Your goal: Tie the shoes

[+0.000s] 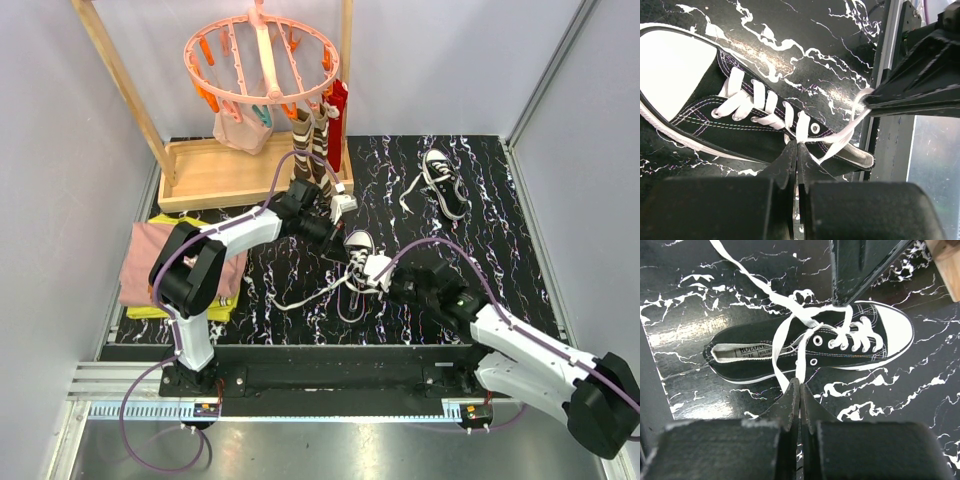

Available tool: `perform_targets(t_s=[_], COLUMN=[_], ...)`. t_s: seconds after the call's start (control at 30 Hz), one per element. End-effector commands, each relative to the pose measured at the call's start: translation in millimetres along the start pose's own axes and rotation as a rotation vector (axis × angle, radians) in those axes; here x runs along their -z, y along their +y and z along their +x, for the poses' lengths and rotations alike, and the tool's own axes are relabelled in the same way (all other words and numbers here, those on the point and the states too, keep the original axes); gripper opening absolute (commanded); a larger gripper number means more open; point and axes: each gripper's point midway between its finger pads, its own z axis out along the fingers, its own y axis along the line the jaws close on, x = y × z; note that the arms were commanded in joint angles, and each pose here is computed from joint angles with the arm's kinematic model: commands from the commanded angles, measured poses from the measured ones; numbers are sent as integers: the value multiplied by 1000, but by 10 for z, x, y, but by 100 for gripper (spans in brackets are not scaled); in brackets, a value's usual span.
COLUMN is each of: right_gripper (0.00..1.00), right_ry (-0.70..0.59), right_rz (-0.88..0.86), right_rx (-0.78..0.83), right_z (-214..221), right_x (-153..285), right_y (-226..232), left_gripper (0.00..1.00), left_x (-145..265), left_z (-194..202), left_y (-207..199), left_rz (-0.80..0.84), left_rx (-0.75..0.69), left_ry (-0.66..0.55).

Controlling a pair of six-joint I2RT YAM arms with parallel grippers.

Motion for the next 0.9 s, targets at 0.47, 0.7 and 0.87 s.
perform_targets(t_s=[0.47, 0.7, 0.87], right_gripper=[0, 0, 0], right_ry=[-102, -63, -55], right_rz=[187, 168, 154], right_rx=[-62, -72, -80], right_z=[-375, -261, -257], right_x=[-147, -299, -415], right_y=[-485, -469, -472], left_gripper=[0, 0, 0], left_x=[122, 138, 139], left_z=[-233, -239, -208], left_y=[-200, -235, -236], left_rz=[49, 57, 59], left_rx=[-52, -50, -40], left_ry=[-56, -60, -58])
